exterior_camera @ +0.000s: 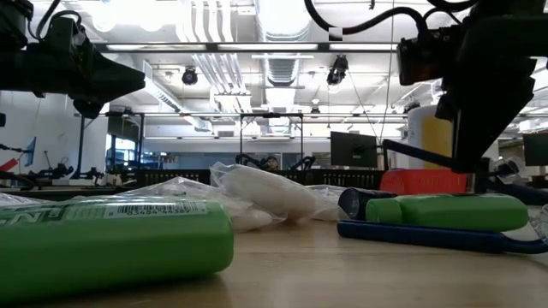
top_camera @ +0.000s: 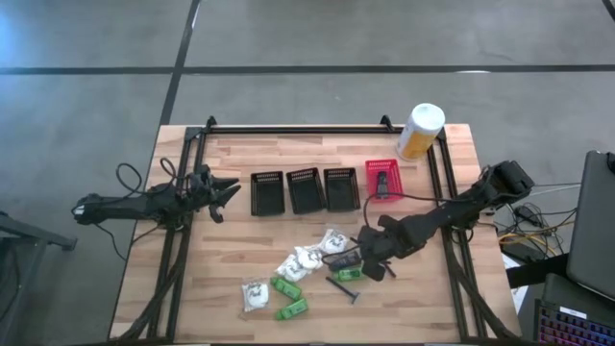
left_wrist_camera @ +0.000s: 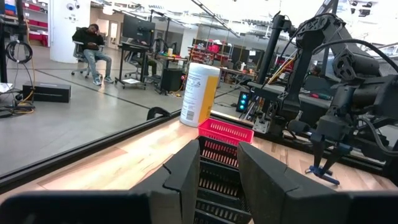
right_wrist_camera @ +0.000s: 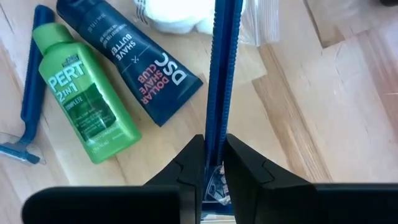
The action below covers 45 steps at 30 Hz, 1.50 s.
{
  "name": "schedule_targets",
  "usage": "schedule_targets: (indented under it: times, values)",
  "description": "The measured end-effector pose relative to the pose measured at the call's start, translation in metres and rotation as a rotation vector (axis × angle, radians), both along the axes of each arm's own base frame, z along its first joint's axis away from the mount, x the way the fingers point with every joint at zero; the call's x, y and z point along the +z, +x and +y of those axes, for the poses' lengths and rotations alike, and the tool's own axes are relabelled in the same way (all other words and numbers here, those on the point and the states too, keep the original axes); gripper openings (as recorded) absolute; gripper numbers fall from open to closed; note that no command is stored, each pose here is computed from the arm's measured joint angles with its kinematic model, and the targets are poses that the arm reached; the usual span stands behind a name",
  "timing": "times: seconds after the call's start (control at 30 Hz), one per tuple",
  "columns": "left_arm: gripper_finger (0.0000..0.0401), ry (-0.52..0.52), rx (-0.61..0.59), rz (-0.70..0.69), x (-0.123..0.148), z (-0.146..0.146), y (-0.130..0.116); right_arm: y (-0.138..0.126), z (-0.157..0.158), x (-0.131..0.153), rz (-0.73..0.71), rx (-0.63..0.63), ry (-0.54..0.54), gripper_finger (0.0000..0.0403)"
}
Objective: Pick & Place Travel size toiletries
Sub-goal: Put the top right blue razor into the middle black bin
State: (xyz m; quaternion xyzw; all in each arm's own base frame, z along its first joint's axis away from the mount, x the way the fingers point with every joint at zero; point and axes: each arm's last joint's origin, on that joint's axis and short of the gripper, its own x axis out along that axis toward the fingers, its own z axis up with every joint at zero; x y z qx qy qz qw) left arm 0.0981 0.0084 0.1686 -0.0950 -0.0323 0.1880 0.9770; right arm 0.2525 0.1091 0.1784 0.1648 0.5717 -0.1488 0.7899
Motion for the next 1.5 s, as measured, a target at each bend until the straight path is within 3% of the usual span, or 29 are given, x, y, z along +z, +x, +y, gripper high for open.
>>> schedule_targets:
  times: [0.23, 0.63, 0.87, 1.1, 1.5]
  values:
    - [0.0115, 0.0, 0.0, 0.0, 0.0, 0.0, 0.0, 0.0, 0.0, 0.0, -0.008, -0.026, -0.002, 0.0059]
    - [0.0115, 0.0, 0.0, 0.0, 0.0, 0.0, 0.0, 0.001, 0.0, -0.001, -0.011, -0.064, 0.002, 0.0172]
    - [0.0115, 0.0, 0.0, 0.0, 0.0, 0.0, 0.0, 0.004, -0.003, -0.018, 0.028, -0.009, -0.089, 0.0217]
    - [0.0115, 0.0, 0.0, 0.0, 0.0, 0.0, 0.0, 0.015, -0.007, -0.036, 0.088, 0.009, -0.125, 0.0234]
    - [0.0115, 0.0, 0.0, 0.0, 0.0, 0.0, 0.0, 0.015, -0.008, -0.02, 0.04, 0.009, -0.097, 0.0218]
